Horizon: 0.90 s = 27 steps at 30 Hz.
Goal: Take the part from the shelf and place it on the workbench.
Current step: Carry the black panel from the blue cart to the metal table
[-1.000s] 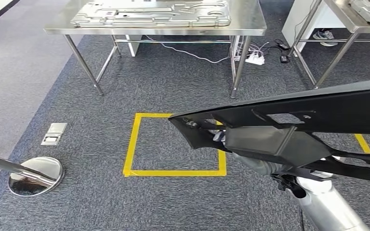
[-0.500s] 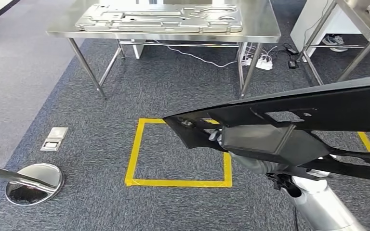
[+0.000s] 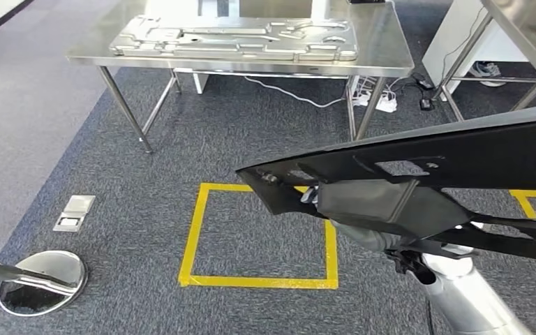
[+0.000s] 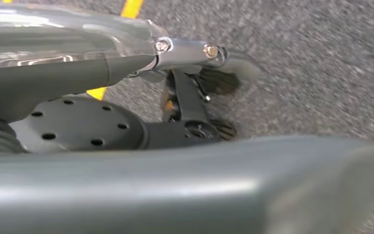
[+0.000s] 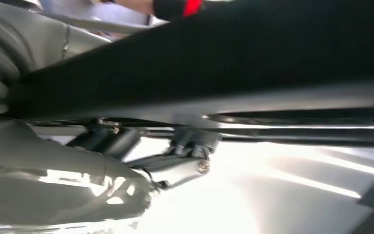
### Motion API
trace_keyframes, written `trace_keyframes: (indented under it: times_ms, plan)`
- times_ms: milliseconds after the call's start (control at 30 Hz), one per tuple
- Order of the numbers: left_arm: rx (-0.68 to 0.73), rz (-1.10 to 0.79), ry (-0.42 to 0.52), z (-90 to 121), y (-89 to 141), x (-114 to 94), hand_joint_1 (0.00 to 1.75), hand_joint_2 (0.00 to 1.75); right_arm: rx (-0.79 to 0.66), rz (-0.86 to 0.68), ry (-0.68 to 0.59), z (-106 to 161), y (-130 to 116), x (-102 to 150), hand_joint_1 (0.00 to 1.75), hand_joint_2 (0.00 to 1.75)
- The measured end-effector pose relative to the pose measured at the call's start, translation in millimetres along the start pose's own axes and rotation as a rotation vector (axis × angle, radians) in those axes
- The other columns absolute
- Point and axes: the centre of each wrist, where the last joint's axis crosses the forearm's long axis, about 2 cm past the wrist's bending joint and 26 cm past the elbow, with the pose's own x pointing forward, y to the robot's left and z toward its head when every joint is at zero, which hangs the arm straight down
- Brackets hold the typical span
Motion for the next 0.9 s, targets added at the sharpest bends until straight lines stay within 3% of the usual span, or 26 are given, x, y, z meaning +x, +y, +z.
trace_keyframes:
  times_ms: [900]
  plan:
    - [-0.004, 0.0, -0.003, -0.3, -1.9, 0.1, 0.0, 1.75, 0.0, 0.002, -0.01, -3.1, -1.2, 0.5, 1.75, 1.75]
